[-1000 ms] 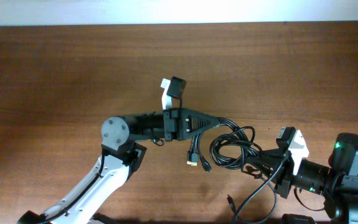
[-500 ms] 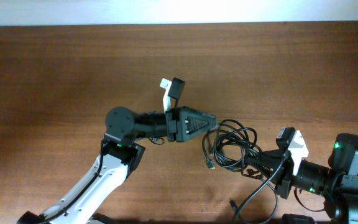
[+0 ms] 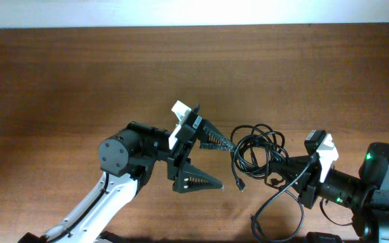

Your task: Untangle cables

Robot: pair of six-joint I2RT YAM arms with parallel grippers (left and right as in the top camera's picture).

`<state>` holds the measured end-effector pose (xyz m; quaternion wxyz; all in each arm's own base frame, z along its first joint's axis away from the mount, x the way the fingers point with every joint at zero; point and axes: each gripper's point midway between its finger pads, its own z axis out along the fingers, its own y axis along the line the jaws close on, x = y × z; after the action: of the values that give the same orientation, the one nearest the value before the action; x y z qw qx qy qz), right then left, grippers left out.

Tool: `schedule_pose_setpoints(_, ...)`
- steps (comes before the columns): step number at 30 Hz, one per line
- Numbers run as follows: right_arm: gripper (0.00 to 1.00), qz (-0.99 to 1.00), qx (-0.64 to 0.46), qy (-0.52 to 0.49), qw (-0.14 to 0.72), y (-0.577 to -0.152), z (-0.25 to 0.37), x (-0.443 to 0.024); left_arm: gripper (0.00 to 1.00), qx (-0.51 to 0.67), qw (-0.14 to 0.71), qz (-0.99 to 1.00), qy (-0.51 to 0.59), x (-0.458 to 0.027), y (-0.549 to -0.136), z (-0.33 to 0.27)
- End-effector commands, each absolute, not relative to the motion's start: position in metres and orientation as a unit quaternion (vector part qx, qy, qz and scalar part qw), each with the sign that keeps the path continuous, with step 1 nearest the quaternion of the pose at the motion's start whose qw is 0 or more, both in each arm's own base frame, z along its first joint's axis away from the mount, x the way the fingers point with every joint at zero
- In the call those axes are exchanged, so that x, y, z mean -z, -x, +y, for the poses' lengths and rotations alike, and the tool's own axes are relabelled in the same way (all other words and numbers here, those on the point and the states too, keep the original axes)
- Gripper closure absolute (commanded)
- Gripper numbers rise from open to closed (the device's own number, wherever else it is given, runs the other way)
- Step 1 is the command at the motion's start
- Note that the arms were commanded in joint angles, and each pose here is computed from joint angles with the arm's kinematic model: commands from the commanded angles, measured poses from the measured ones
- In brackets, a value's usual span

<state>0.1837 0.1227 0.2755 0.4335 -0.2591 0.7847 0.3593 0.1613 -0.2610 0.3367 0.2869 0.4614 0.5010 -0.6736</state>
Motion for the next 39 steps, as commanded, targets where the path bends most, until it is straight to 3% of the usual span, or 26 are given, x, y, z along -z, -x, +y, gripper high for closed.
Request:
schedule_pose_setpoints(1, 0.96, 0.805, -0.337, 0.222, 0.435, -0.194, 0.113, -0.273, 0.01, 0.667, 0.294, 0.496, -0.471, -0.342, -0.159, -0.257)
schedule_pose_setpoints(7, 0.96, 0.815, -0.314, 0.213, 0.437, -0.200, 0.107, -0.268, 0.01, 0.660, 0.308, 0.555, -0.402, -0.342, -0.197, -0.229)
schedule_pose_setpoints(15, 0.96, 0.798, -0.358, 0.189, 0.447, -0.204, 0.113, -0.287, 0.01, 0.673, 0.281, 0.540, -0.419, -0.341, -0.180, -0.245)
schedule_pose_setpoints(21, 0.96, 0.785, -0.378, 0.202, 0.446, -0.199, 0.119, -0.292, 0.01, 0.681, 0.267, 0.561, -0.388, -0.326, -0.198, -0.252)
schedule_pose_setpoints(26, 0.96, 0.785, -0.377, 0.202, 0.448, -0.199, 0.119, -0.292, 0.01, 0.687, 0.276, 0.536, -0.404, -0.327, -0.187, -0.271)
schedule_pose_setpoints(39, 0.96, 0.770, -0.406, 0.217, 0.443, -0.191, 0.127, -0.299, 0.01, 0.697, 0.243, 0.586, -0.334, -0.282, -0.228, -0.288)
